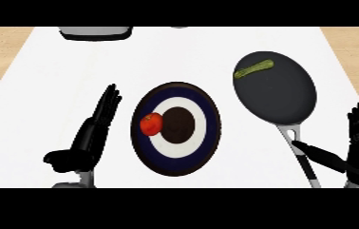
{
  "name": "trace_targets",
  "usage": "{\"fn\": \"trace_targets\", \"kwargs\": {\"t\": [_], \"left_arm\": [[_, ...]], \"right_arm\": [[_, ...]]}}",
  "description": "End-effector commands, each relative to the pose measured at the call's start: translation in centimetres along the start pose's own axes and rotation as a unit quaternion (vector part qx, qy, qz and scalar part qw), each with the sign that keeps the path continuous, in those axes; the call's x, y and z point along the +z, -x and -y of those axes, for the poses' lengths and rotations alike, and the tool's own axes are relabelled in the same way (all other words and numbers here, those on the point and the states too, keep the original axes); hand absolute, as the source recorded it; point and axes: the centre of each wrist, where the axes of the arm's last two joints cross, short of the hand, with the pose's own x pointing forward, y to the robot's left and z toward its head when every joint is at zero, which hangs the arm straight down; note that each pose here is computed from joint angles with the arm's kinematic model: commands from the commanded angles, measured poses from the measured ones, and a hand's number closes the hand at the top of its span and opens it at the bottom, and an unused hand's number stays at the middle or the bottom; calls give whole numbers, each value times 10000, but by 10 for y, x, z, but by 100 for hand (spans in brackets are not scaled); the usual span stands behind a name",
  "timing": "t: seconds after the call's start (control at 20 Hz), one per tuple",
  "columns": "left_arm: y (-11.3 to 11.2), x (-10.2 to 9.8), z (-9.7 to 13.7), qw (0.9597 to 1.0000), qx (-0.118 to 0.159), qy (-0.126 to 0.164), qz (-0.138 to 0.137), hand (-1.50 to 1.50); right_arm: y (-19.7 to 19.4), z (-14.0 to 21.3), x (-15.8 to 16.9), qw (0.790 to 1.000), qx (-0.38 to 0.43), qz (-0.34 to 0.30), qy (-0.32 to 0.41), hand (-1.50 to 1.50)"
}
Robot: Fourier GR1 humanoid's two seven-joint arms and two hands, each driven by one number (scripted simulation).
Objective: Pick the squash from the plate and place it in the pan
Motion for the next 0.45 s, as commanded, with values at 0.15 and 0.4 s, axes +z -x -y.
{"fn": "trace_targets", "kwargs": {"t": [0.15, 0.4], "left_arm": [[-3, -7, 2, 10000, -7, 6, 28, 0], [-12, -15, 20, 9999, -13, 29, 138, 0]], "right_arm": [[7, 4, 8, 9996, 290, 0, -61, -150], [1, 1, -6, 9968, 762, 208, 155, -150]]}}
